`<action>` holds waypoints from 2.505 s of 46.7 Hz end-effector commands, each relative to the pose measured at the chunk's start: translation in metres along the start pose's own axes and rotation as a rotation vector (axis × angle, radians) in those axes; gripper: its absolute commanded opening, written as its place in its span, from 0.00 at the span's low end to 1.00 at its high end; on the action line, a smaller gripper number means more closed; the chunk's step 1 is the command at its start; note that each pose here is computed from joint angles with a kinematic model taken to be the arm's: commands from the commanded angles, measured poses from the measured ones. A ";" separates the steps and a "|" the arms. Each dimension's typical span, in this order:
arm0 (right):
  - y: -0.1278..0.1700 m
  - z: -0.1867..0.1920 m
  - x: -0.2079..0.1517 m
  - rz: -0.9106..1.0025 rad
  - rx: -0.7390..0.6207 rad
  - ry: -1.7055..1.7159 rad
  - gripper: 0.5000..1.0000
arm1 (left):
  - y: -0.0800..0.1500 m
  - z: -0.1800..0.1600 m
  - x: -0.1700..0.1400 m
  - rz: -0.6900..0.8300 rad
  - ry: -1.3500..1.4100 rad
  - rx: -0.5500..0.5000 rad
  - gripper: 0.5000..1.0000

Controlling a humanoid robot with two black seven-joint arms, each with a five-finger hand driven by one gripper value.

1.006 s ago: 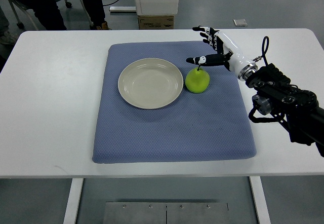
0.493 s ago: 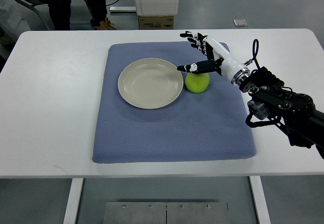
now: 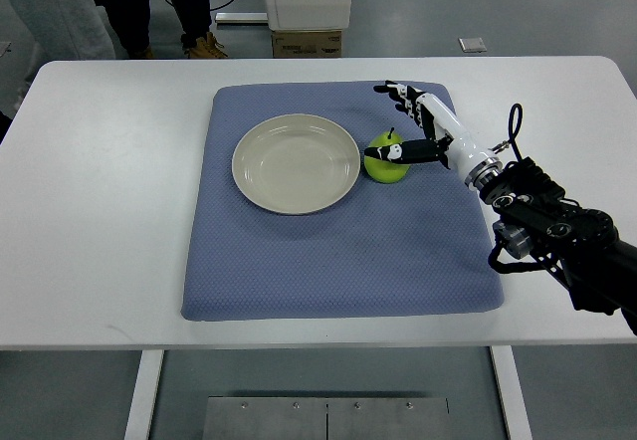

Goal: Place pear on plate with right hand
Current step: 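Lower the right hand and close its fingers around the pear, then lift the pear with the right hand off the mat, then carry the pear with the right hand over the cream plate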

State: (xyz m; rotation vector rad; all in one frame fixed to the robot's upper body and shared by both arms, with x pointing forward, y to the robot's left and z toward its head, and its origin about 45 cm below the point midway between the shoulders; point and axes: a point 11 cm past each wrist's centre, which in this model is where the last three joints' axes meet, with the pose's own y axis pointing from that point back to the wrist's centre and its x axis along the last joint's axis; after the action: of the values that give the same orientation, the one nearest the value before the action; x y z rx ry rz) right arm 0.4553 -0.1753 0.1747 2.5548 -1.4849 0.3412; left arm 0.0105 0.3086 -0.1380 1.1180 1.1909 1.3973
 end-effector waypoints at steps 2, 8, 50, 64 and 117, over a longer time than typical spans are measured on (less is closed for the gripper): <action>0.004 0.008 -0.005 -0.021 -0.021 0.019 0.99 | 0.000 0.000 0.000 0.000 0.000 0.000 1.00; 0.009 0.018 -0.011 -0.012 -0.042 0.029 0.99 | 0.000 0.000 0.000 0.000 0.000 0.000 1.00; 0.002 0.019 -0.017 0.019 -0.045 0.033 0.00 | 0.000 0.000 0.000 0.000 0.000 0.000 1.00; -0.033 -0.043 0.008 0.047 0.053 0.021 0.00 | 0.000 0.000 0.000 0.000 0.000 0.000 1.00; -0.051 -0.071 -0.052 -0.117 0.064 -0.007 0.00 | 0.000 0.000 0.000 0.000 0.000 0.000 1.00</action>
State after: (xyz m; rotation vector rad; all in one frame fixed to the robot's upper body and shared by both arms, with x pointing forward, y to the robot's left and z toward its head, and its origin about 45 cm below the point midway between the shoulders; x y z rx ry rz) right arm 0.4707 -0.0898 0.2343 2.6845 -1.3633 0.3754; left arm 0.0105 0.3086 -0.1380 1.1181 1.1908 1.3974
